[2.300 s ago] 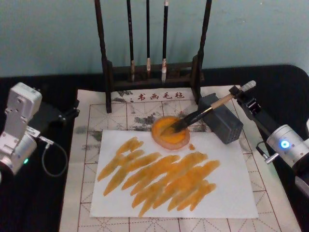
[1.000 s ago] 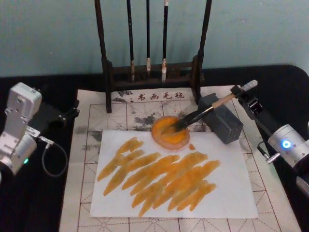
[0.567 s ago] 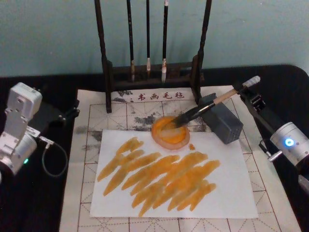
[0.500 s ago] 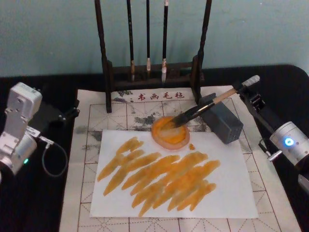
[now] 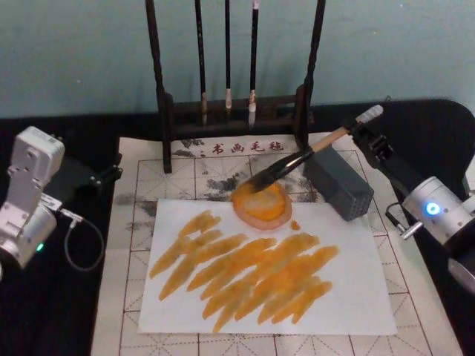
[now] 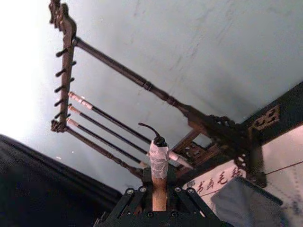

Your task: Pick up the brush from the inkstone, write on the paper, then place the brush back to its original position.

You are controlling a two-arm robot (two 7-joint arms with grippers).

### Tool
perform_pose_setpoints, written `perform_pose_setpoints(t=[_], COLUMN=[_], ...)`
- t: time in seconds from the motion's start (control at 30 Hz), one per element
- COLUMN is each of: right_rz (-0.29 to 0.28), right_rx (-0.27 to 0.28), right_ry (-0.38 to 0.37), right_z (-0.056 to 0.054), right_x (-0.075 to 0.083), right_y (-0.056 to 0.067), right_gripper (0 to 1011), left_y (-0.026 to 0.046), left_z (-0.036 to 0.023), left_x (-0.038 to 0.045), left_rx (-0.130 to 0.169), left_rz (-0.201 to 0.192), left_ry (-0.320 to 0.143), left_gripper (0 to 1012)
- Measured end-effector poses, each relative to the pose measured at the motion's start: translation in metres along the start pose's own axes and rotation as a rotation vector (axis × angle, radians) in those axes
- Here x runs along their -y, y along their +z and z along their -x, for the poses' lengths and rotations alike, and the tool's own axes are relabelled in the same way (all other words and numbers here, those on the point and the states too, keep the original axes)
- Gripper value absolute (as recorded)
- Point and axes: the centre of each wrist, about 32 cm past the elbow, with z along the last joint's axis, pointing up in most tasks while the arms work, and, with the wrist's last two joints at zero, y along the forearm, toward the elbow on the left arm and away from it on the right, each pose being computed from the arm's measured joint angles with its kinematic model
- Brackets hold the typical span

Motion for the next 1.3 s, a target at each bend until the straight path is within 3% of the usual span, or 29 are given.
perform_pose_setpoints(t=[1.3], right_rz=[0.207], right_rx=[0.028], right_ry=[0.112], right_z=[0.006], right_x=[-0.019], right_y=[0.001], right_gripper=[184], left_y=[0.0000], left_z=[0.0000], left_x=[0.0000], left_rx=[0.000], left_rz=[0.000], left_ry=[0.000], left_gripper=[1001])
